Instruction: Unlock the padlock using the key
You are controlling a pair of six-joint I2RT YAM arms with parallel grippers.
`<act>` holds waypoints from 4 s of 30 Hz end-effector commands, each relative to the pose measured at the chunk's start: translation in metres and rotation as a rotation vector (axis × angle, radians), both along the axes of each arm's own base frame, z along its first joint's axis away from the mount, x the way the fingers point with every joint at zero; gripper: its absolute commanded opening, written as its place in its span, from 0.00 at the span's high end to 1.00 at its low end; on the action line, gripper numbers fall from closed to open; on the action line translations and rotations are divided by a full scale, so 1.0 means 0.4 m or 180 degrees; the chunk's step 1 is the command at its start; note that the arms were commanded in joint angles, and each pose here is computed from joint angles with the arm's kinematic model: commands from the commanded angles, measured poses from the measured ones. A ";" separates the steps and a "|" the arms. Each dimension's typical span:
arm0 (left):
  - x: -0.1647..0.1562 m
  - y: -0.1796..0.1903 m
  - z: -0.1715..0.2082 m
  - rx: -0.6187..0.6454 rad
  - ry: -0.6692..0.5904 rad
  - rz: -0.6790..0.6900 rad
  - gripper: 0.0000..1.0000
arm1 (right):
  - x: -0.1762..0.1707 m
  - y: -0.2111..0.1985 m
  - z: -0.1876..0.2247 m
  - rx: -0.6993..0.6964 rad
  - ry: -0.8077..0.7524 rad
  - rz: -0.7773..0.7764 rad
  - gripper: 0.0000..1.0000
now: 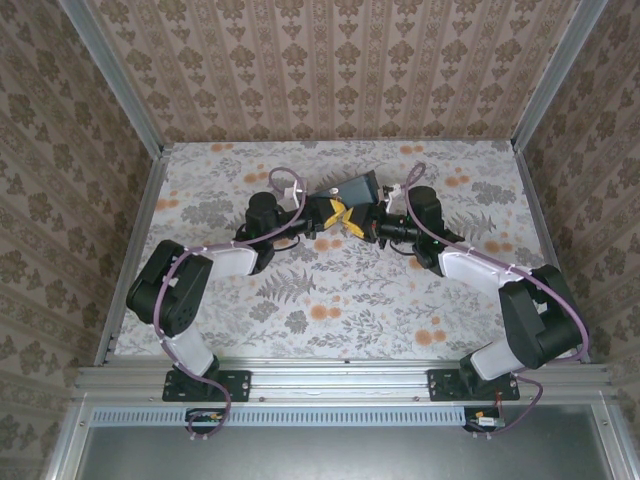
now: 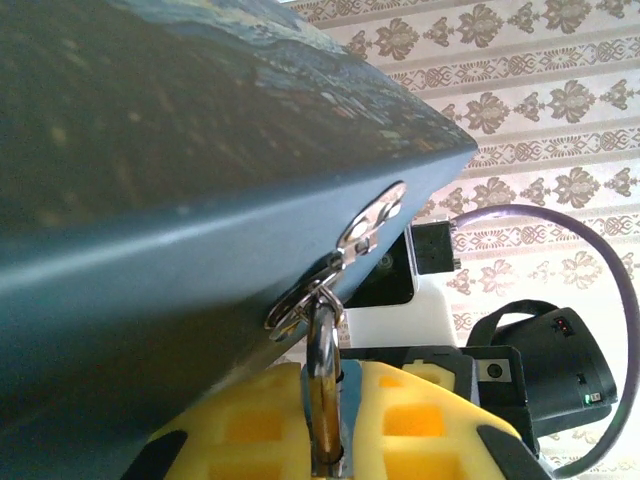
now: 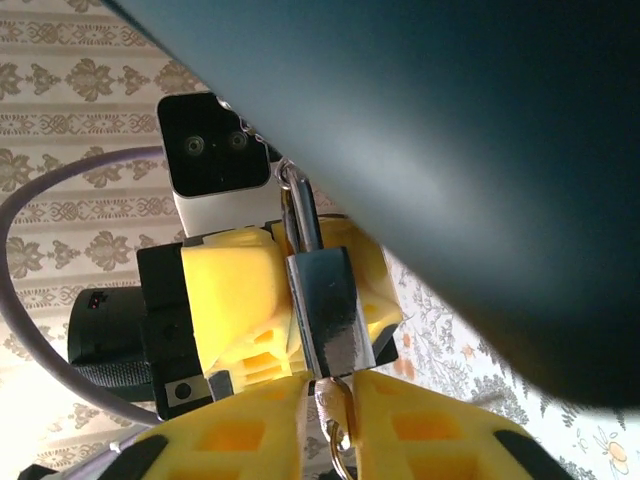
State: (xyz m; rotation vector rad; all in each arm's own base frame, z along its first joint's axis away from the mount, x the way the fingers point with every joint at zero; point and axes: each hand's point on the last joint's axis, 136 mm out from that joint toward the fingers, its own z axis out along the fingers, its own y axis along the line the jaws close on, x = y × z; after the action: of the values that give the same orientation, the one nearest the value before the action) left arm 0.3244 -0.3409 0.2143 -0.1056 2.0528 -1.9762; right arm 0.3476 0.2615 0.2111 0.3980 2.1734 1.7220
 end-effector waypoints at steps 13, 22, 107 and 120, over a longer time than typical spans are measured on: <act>-0.014 0.062 0.059 -0.0175 -0.0195 0.0003 1.00 | -0.038 -0.067 0.039 -0.0415 -0.0372 -0.0165 0.60; -0.006 0.068 0.042 -0.0100 0.0052 0.0045 1.00 | -0.101 -0.056 0.082 -0.2300 -0.1963 0.0147 0.62; -0.032 0.120 0.066 0.0007 -0.0123 0.0204 1.00 | -0.042 -0.055 -0.098 -0.1575 -0.0073 -0.0320 0.67; -0.028 0.116 0.071 0.0116 -0.0016 0.0188 1.00 | -0.108 0.007 0.069 -0.3370 -0.2965 0.0302 0.58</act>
State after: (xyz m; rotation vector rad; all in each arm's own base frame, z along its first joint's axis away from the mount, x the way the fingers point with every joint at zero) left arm 0.3126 -0.2938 0.1990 -0.3085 2.1762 -1.8834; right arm 0.2990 0.2684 0.2210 -0.3916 2.1441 0.7088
